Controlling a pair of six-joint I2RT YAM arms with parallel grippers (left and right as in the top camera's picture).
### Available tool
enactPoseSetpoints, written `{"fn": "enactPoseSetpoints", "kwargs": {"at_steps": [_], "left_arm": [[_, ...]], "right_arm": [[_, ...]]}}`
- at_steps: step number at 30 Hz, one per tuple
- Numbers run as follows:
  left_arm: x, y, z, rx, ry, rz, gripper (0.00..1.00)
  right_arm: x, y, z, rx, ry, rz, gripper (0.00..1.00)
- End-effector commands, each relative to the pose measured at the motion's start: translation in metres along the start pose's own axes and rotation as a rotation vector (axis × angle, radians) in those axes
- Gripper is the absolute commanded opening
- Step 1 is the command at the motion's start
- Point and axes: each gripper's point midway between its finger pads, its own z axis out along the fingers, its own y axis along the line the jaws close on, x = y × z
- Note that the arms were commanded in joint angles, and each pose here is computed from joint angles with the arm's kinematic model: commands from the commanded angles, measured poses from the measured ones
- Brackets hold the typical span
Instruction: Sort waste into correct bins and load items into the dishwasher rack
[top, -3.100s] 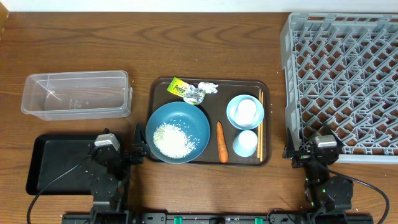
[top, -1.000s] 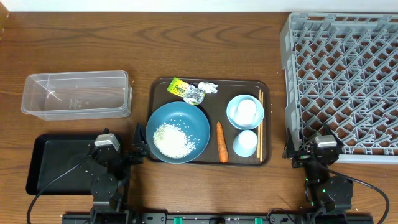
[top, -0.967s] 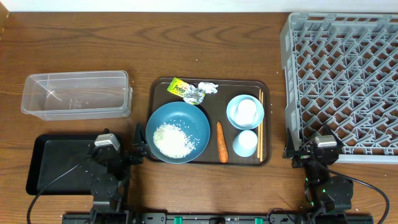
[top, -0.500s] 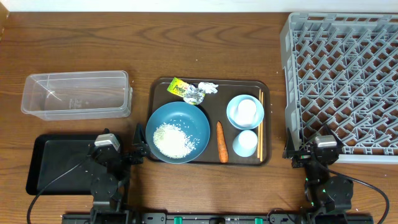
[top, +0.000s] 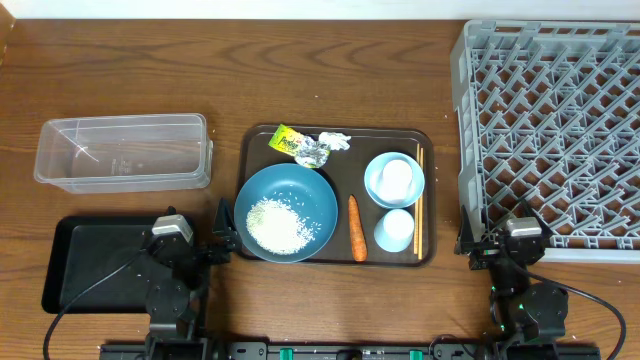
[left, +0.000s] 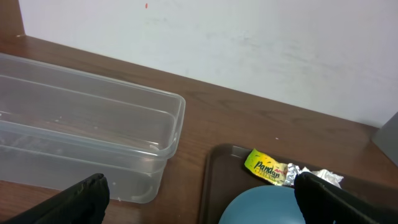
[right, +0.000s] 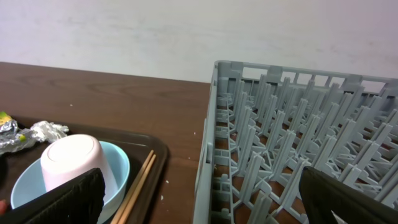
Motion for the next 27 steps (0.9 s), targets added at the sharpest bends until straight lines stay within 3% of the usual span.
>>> {"fn": "enactPoseSetpoints", "kwargs": {"at_steps": [1, 5, 11, 23, 27], "left_arm": [[0.017, 0.009, 0.001, -0.039, 0.047, 0.013, 0.98], [0.018, 0.004, 0.001, -0.009, 0.056, -0.038, 0.98], [0.025, -0.037, -0.004, 0.209, 0.144, -0.376, 0.98], [0.026, -0.052, -0.008, 0.265, 0.221, -0.679, 0.98], [0.027, -0.062, -0.012, 0.319, 0.252, -0.695, 0.98]], "right_arm": [[0.001, -0.003, 0.000, 0.016, -0.001, -0.012, 0.99], [0.001, -0.003, 0.000, 0.016, -0.001, -0.012, 0.99], [0.001, -0.003, 0.000, 0.016, -0.001, -0.012, 0.99], [0.001, -0.003, 0.000, 0.016, -0.001, -0.012, 0.99], [0.001, -0.003, 0.000, 0.016, -0.001, -0.012, 0.99]]}}
